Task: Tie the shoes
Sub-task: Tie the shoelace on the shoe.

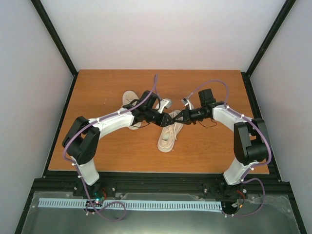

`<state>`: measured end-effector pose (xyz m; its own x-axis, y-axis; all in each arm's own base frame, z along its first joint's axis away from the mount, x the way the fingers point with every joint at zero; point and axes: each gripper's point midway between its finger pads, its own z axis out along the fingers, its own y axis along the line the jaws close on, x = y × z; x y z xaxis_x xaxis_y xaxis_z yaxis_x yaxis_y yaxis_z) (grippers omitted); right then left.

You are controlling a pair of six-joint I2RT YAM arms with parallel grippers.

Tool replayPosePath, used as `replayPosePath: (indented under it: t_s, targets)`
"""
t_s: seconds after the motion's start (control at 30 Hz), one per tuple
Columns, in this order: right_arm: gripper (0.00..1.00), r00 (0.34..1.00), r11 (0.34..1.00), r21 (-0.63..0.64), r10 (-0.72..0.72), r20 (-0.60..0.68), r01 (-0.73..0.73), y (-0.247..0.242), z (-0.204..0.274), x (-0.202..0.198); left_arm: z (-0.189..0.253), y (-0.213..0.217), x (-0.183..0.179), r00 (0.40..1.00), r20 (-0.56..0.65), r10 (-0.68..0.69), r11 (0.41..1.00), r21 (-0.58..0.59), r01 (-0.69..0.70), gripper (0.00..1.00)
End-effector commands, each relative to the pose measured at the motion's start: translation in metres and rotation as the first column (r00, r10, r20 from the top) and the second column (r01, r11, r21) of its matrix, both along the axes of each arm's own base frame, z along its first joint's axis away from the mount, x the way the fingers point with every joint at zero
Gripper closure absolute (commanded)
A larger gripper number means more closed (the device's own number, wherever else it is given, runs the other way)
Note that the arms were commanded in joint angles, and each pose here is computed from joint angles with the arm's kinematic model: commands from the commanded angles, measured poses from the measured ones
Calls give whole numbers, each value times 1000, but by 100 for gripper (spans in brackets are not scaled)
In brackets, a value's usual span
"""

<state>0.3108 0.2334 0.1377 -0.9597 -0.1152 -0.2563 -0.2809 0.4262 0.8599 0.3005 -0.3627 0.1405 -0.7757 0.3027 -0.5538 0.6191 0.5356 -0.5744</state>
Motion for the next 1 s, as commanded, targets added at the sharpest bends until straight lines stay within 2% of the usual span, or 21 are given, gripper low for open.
replayPosePath:
  t_s: [0.0, 0.47, 0.57, 0.77, 0.97]
  targets:
    - [97, 999, 998, 63, 20, -30, -18, 4, 11, 0, 3, -7, 12, 998, 65, 2, 1000, -13, -1, 74]
    - [97, 993, 996, 80, -26, -113, 35, -7, 3, 10, -4, -17, 7, 999, 33, -43, 998, -52, 45, 63]
    - [97, 991, 996, 83, -30, -130, 41, -8, 1, 11, -7, -17, 7, 998, 35, -45, 998, -44, 46, 63]
    - [97, 989, 995, 87, -28, -146, 41, -10, -1, 9, -19, -19, 7, 998, 21, -54, 998, -22, 54, 74]
    - [97, 987, 995, 92, -28, -158, 43, -11, -2, 9, -20, -22, 10, 998, 26, -58, 998, -26, 58, 72]
